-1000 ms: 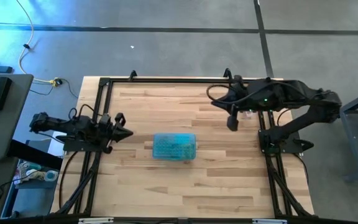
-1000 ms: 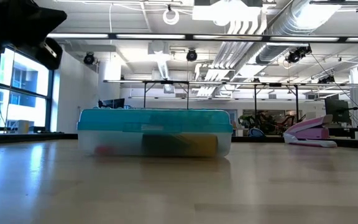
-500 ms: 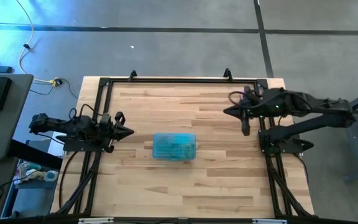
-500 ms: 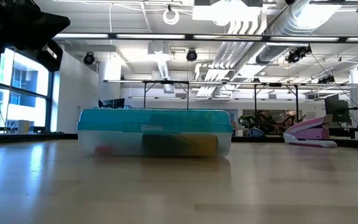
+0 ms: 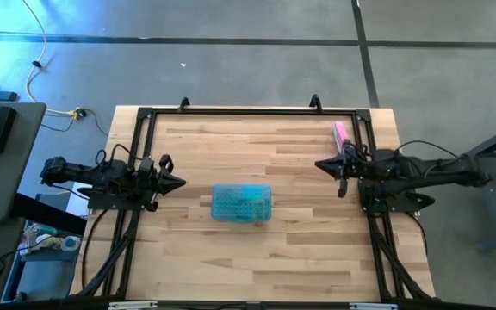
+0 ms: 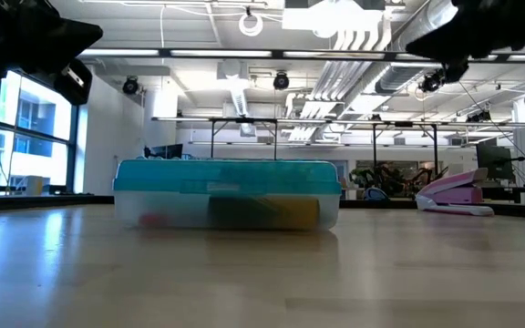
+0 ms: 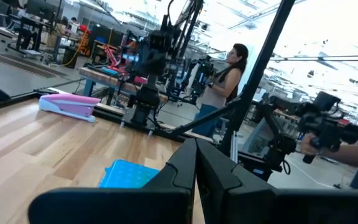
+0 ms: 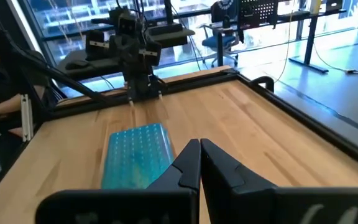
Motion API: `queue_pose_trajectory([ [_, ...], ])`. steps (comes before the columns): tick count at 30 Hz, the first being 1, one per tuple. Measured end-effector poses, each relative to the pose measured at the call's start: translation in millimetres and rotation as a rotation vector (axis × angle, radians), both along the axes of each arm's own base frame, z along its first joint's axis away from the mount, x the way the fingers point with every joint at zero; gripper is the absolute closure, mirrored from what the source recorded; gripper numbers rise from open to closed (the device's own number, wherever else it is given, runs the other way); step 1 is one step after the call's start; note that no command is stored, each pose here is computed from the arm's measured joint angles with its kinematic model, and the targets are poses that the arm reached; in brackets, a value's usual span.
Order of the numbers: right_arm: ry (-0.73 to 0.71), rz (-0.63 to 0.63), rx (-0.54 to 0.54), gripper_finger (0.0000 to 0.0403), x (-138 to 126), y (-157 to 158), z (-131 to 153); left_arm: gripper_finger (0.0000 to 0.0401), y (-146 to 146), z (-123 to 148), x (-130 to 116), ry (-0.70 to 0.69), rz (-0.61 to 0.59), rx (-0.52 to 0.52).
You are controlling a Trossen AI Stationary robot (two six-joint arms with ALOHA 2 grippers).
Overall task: Pack school essentials
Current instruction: Return to Home Position
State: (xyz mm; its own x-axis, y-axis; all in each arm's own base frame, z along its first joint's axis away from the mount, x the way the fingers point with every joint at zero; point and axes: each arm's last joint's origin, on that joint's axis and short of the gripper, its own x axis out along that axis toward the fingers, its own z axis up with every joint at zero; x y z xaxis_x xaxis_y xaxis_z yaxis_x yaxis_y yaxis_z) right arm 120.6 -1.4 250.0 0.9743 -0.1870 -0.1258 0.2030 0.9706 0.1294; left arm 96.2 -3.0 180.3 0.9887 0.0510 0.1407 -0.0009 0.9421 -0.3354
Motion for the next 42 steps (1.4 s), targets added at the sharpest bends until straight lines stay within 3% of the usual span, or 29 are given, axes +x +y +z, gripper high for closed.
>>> queue_pose_trajectory([
  [14,-0.024,0.027,0.026,0.0402,-16.7,0.1,-61.4,0.0401,0.0,0.0,0.0,0.000,-0.001,0.000],
  [23,0.004,-0.031,-0.028,0.0402,-32.3,-2.4,-72.9,0.0401,0.0,-0.1,0.0,0.001,-0.001,0.000],
  [34,0.014,-0.081,0.099,0.0402,-31.4,-3.6,-79.3,0.0401,-0.1,-0.6,0.1,0.007,-0.003,0.001],
  [42,0.016,-0.079,0.096,0.0402,-31.4,-3.6,-79.5,0.0401,-0.1,-0.6,0.1,0.008,-0.001,0.001],
])
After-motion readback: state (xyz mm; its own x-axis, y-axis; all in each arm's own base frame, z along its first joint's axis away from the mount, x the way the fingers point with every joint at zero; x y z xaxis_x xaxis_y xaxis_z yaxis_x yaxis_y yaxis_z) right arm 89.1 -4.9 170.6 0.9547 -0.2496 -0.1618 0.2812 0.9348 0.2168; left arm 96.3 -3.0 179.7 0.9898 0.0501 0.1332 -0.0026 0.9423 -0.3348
